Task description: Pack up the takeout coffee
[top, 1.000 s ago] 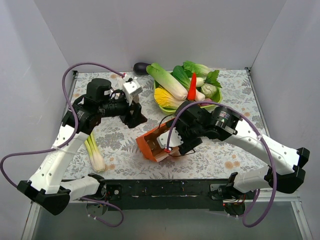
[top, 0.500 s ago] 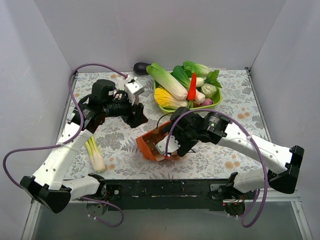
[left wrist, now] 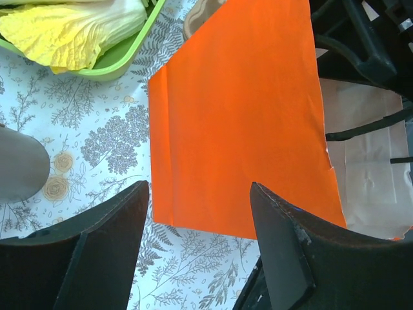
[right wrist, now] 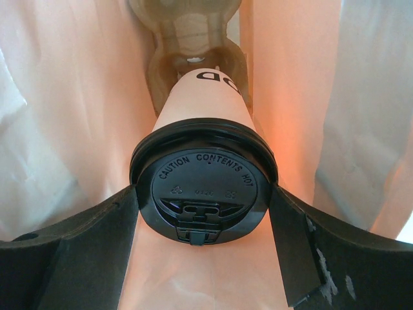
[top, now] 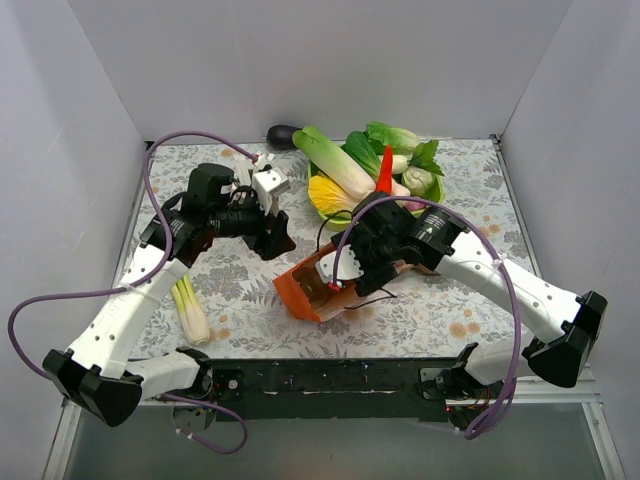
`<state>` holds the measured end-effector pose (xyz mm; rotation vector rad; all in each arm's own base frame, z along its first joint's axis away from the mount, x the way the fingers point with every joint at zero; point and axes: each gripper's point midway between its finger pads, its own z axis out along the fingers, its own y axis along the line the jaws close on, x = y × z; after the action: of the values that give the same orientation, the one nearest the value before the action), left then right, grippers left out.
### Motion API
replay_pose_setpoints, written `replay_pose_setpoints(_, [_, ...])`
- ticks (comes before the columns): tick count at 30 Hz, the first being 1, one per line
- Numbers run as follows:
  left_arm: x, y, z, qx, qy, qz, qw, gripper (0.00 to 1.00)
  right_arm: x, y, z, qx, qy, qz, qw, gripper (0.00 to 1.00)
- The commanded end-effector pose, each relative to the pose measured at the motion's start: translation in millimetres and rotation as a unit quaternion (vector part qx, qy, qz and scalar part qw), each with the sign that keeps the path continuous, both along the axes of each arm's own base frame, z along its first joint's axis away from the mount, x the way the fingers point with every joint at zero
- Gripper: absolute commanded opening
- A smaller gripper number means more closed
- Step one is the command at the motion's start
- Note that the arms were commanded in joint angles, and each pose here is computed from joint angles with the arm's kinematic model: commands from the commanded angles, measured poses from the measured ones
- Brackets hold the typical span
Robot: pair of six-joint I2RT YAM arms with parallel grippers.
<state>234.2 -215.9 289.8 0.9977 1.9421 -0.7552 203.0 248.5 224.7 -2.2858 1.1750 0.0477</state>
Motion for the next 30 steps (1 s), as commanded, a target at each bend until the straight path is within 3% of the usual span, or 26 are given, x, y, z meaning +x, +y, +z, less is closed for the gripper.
replay_pose_setpoints(1, [-0.7, -1.1, -0.8, -0.007, 0.000, -0.007, 1.000, 0.64, 0.9, 16.0, 12.3, 0.042, 0.018, -0.009, 0.999, 0.01])
replay_pose_setpoints(15, [-0.3, -2.6, -8.7, -0.005, 0.013, -0.009, 1.000, 0.64, 25.5, 22.9, 10.2, 0.024, -0.081, 0.036, 0.996, 0.01])
replay_pose_setpoints(30, [3.6, -4.4, -23.2, 0.008, 0.039, -0.011, 0.999, 0.64, 16.4, 17.8, -15.1, -0.019, -0.080, 0.086, 0.993, 0.01])
